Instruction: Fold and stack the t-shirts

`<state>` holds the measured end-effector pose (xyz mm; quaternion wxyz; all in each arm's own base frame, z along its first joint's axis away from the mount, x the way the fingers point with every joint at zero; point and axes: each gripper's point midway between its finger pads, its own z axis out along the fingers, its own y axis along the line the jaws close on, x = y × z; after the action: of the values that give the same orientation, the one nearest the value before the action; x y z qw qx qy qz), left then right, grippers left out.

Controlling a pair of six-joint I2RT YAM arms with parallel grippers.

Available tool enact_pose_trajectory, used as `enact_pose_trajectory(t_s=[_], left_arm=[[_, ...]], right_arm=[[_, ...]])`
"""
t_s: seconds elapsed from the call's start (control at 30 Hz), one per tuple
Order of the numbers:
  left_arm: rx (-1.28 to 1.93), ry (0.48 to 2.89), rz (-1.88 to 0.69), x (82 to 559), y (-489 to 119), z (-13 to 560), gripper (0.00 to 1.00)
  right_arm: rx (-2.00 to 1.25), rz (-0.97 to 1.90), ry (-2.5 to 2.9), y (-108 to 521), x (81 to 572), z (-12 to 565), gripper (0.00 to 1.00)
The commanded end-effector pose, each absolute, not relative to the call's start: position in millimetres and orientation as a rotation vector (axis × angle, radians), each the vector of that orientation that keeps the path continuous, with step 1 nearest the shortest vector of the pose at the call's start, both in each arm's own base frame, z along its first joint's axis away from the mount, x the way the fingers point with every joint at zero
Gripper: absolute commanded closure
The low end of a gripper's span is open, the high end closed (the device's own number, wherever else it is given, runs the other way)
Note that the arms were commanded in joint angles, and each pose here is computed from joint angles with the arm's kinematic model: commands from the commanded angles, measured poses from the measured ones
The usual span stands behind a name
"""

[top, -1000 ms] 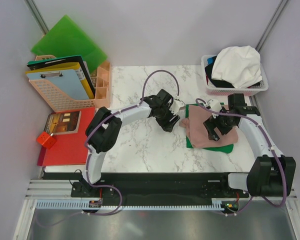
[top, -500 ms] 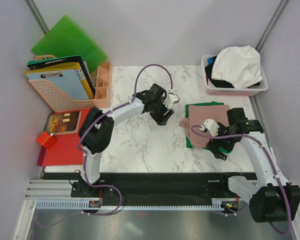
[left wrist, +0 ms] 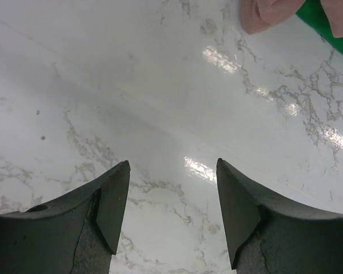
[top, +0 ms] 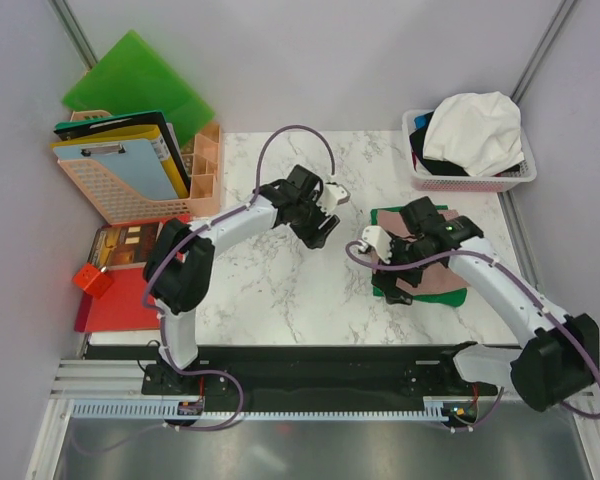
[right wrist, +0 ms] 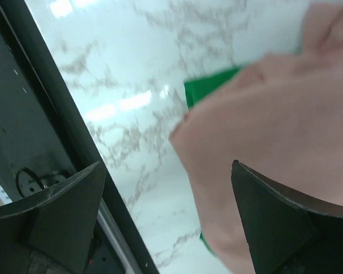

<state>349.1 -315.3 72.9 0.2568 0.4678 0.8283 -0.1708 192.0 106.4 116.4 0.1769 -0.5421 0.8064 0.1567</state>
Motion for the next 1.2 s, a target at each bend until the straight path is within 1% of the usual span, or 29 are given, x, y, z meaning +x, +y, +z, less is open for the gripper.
enact_pose_trajectory(t_s=[0.0, 0.07, 0.1, 0.13, 0.17, 0.2, 0.33, 0.5, 0.6, 0.73, 0.9, 1.17], left_arm=[[1.181, 2.144, -0.372, 374.0, -287.8, 117.8, 0.3], [1.149, 2.161, -0.339, 379.7, -271.1, 117.3, 0.3], [1.11, 2.194, -0.328, 384.0, -254.6, 113.1, 0.3], [1.085, 2.19, -0.335, 385.3, -247.2, 119.9, 0.3], [1.043, 2.208, -0.325, 389.9, -232.3, 120.6, 0.3], [1.028, 2.227, -0.326, 386.6, -223.2, 117.0, 0.3], [0.967, 2.198, -0.31, 381.3, -197.2, 136.0, 0.3], [0.942, 2.207, -0.295, 371.9, -178.7, 134.8, 0.3], [0.93, 2.214, -0.301, 367.4, -173.7, 132.6, 0.3], [0.927, 2.216, -0.3, 364.6, -170.9, 131.3, 0.3], [0.918, 2.212, -0.305, 363.9, -167.7, 132.6, 0.3], [0.909, 2.237, -0.342, 370.1, -173.6, 123.0, 0.3]], right_arm=[[-1.502, 0.569, 2.203, 164.9, 210.5, 125.8, 0.02], [-1.591, 0.567, 2.222, 187.0, 213.5, 103.6, 0.04], [-1.605, 0.567, 2.213, 195.8, 220.2, 96.4, 0.14], [-1.619, 0.571, 2.209, 205.0, 226.5, 93.4, 0.67], [-1.636, 0.604, 2.265, 210.2, 229.6, 74.3, 0.97], [-1.634, 0.621, 2.289, 214.4, 233.1, 68.1, 1.0], [-1.651, 0.647, 2.311, 230.7, 255.4, 44.9, 1.0], [-1.668, 0.594, 2.258, 241.6, 283.1, 42.5, 1.0], [-1.674, 0.486, 2.237, 240.3, 311.0, 43.6, 1.0], [-1.713, 0.355, 2.239, 228.8, 333.2, 36.0, 1.0], [-1.739, 0.407, 2.27, 206.6, 327.3, 43.1, 1.0], [-1.699, 0.371, 2.36, 153.5, 323.6, 32.4, 1.0]])
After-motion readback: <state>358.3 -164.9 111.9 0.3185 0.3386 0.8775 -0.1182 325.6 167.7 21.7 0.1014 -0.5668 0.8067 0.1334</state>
